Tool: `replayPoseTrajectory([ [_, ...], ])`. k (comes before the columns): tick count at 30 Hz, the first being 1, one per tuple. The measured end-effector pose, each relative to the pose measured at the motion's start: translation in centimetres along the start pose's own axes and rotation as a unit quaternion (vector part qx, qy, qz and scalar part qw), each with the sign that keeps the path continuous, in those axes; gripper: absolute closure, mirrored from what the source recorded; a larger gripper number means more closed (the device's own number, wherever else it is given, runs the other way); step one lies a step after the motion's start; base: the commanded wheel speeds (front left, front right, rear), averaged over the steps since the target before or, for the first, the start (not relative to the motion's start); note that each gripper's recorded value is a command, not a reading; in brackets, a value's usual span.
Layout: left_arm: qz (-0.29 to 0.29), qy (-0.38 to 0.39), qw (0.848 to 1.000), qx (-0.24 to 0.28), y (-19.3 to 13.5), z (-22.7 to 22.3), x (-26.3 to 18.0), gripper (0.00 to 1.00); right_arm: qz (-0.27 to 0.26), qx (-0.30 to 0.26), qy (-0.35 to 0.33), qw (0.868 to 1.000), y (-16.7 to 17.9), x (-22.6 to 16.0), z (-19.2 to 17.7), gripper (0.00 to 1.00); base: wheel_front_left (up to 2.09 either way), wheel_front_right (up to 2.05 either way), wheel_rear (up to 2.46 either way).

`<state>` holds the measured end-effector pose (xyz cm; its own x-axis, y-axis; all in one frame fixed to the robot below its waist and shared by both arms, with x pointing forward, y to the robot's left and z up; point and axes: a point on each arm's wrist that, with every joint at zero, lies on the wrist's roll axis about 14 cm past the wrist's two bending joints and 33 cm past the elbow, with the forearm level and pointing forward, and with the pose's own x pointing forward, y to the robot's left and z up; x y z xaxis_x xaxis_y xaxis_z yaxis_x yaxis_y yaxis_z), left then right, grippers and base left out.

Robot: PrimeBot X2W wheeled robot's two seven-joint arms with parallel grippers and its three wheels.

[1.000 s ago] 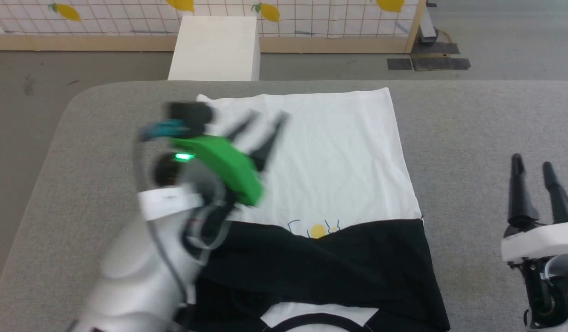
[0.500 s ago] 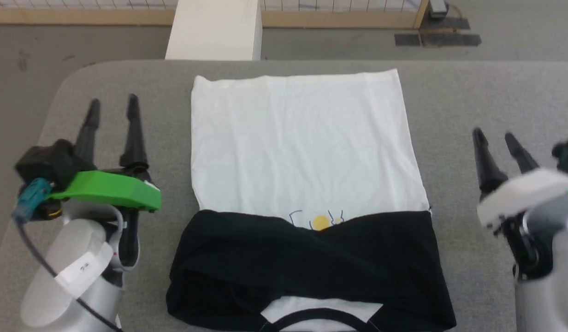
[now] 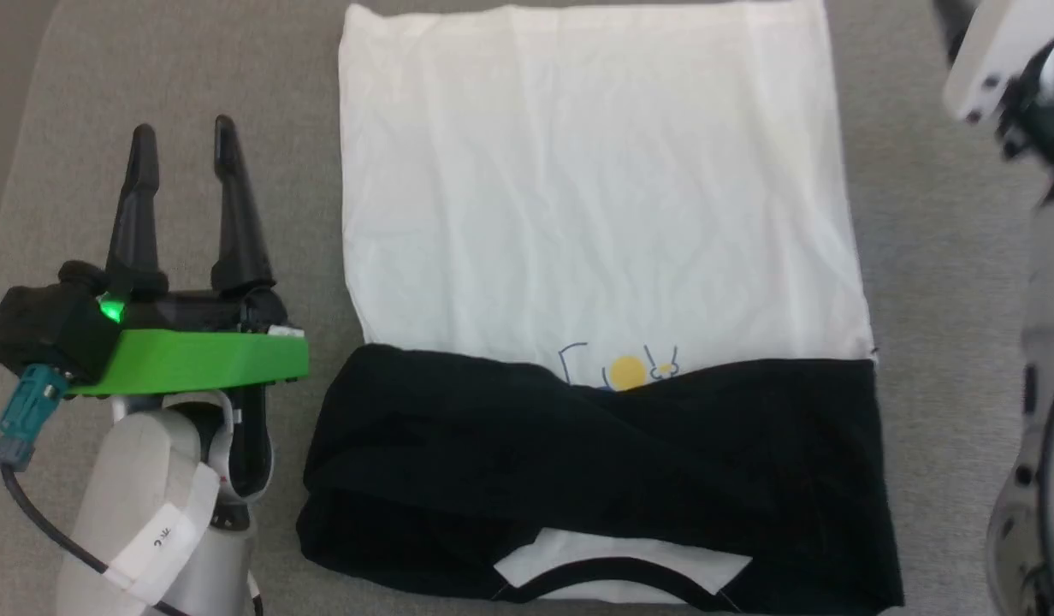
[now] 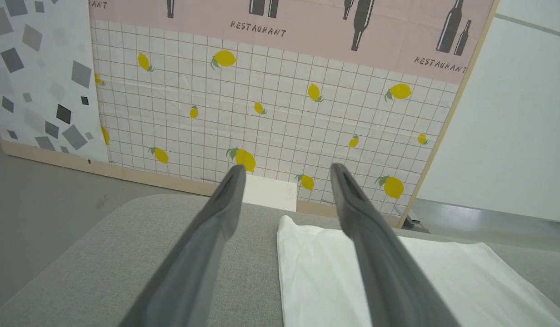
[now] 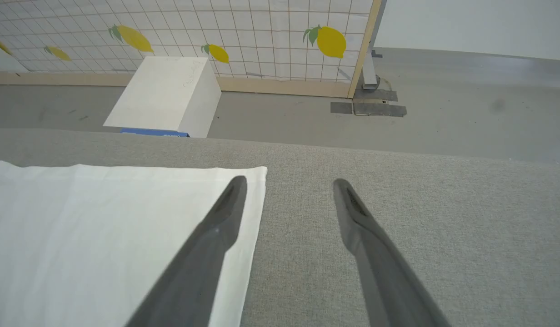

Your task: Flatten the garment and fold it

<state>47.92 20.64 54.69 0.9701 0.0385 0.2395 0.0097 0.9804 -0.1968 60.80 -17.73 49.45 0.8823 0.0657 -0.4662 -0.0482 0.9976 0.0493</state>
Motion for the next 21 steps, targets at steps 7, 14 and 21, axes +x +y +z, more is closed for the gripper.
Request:
replayPoseTrajectory([
  [7, 0.015, 0.025, 1.0, 0.01, 1.4, -3.2, 0.2, 0.0, -0.012, -0.061, 0.124, 0.99, 1.0, 5.6, -2.9, 0.0, 0.0, 0.0, 0.0],
  [14, 0.03, 0.056, 0.998, 0.024, 3.1, -6.1, -0.4, 0.0, 0.0, -0.108, 0.209, 0.972, 2.9, 9.4, -7.7, 0.0, 0.0, 0.0, 0.0],
  [21, 0.044, 0.08, 0.995, 0.035, 4.6, -8.1, -0.9, 0.0, 0.016, -0.13, 0.244, 0.961, 4.4, 11.6, -10.3, 0.0, 0.0, 0.0, 0.0],
])
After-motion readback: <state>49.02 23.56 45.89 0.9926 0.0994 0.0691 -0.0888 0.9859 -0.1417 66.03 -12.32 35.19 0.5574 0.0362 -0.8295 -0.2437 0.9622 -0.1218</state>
